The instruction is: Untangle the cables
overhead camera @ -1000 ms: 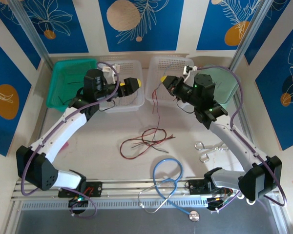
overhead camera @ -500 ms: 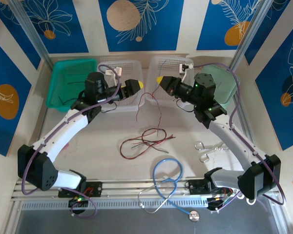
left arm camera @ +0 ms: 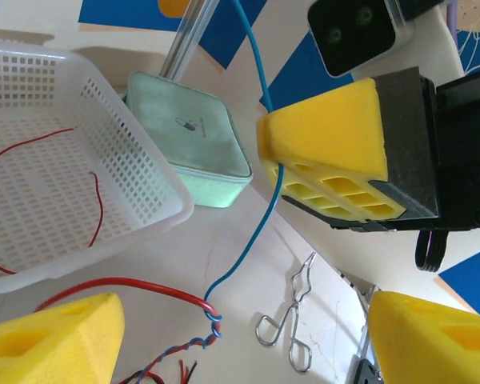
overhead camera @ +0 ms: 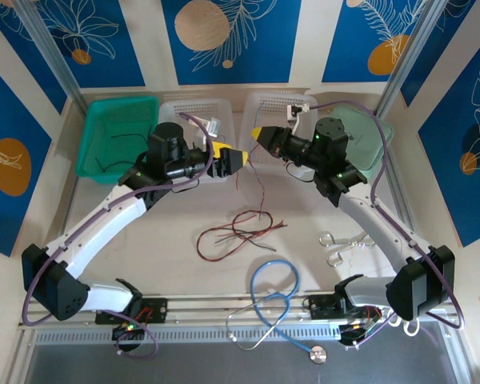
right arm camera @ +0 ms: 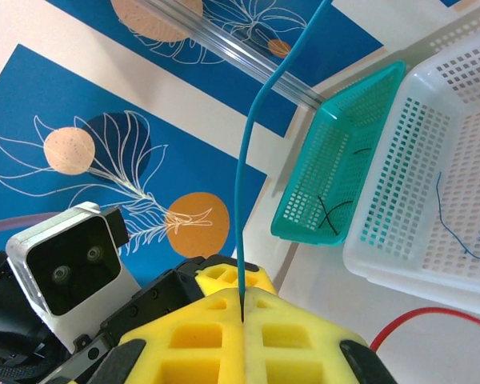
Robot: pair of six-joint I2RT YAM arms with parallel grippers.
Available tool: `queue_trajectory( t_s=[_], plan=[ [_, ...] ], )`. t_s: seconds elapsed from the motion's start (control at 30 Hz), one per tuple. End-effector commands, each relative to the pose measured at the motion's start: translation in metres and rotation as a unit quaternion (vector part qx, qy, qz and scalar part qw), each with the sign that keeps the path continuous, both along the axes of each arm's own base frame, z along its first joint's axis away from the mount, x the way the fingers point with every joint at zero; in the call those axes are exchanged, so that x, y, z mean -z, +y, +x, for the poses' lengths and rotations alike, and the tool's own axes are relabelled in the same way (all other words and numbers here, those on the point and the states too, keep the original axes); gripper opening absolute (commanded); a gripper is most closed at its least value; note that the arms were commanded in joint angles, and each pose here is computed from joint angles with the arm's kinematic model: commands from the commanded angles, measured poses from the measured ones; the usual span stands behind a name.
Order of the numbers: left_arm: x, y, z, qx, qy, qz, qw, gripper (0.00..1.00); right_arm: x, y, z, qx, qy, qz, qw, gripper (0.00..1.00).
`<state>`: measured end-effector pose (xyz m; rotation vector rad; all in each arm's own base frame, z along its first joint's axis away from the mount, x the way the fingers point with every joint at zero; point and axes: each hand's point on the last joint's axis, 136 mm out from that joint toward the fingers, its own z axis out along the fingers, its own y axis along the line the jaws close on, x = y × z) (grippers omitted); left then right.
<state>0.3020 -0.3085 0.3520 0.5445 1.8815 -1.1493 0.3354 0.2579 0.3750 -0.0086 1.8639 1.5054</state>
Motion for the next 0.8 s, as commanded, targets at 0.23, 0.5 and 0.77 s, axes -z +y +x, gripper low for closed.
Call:
queue_trajectory(
  t_s=[0.23,0.5,0.77],
  plan=[
    [-0.029,-0.022,0.003,0.025,-0.042,0.000,0.999,0.66,-0.025,0.014,-0.011,-0.035,-0.037,0.011,0.999,0.00],
    [-0.022,-0.027,0.000,0.027,-0.032,0.011,0.999,0.34,-0.029,0.016,-0.012,-0.039,-0.039,0.014,0.998,0.00],
    [-0.021,-0.027,0.000,0.020,-0.031,0.010,0.999,0.02,-0.036,0.015,-0.016,-0.044,-0.047,0.017,0.998,0.00]
  ],
)
